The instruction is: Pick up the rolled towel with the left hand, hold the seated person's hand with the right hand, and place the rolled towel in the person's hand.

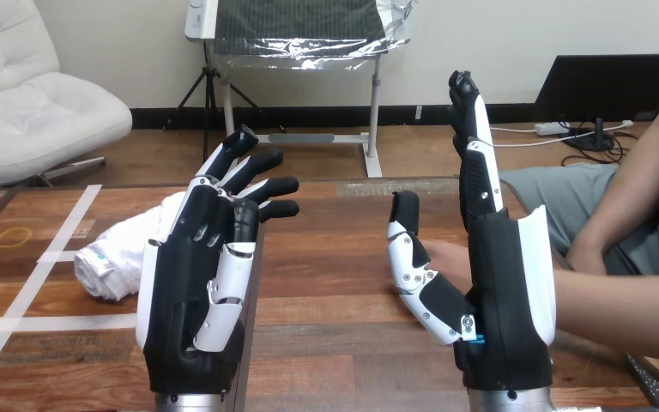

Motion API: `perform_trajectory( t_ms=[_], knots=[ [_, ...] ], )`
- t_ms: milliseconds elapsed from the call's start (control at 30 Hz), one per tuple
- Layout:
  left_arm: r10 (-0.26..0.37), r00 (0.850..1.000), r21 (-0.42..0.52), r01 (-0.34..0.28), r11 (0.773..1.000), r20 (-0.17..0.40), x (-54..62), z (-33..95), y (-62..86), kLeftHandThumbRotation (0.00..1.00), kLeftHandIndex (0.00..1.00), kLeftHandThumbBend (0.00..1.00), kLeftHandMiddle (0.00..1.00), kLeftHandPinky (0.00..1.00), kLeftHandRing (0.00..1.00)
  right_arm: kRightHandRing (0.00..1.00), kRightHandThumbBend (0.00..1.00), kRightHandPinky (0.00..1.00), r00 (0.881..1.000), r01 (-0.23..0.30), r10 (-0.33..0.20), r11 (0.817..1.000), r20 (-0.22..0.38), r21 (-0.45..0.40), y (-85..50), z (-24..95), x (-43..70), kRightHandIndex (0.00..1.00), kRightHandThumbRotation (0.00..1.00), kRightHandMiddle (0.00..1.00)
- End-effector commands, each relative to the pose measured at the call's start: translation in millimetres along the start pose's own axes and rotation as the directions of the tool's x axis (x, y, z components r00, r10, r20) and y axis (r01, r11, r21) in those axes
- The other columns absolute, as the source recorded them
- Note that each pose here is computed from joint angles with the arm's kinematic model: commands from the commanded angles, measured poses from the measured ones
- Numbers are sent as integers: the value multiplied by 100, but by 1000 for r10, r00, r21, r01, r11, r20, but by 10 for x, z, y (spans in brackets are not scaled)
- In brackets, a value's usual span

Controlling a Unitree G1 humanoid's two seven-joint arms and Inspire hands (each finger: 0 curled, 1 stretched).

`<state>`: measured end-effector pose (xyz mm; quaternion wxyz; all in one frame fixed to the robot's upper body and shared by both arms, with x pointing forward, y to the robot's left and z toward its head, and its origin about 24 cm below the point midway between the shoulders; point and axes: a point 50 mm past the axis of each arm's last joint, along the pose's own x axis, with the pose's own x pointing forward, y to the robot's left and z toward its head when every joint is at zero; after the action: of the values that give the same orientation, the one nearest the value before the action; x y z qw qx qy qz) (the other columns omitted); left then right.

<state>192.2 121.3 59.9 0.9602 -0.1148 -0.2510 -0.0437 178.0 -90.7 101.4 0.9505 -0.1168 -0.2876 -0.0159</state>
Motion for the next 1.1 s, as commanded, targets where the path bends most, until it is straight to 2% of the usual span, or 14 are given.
perform_trajectory(
  t_ms=[0, 1067],
  knots=[
    [6, 999, -31, -5, 999, 31, -5, 45, -87, 61, 83, 28, 78, 64, 71, 100, 0, 100, 998, 37, -38, 999, 40, 37, 4, 67, 73, 100, 0, 100],
    [11, 1000, -35, -10, 999, 22, 13, 44, -77, 60, 82, 30, 78, 65, 71, 100, 0, 100, 999, 33, -35, 999, 41, 44, 2, 47, 98, 100, 0, 100]
  ],
)
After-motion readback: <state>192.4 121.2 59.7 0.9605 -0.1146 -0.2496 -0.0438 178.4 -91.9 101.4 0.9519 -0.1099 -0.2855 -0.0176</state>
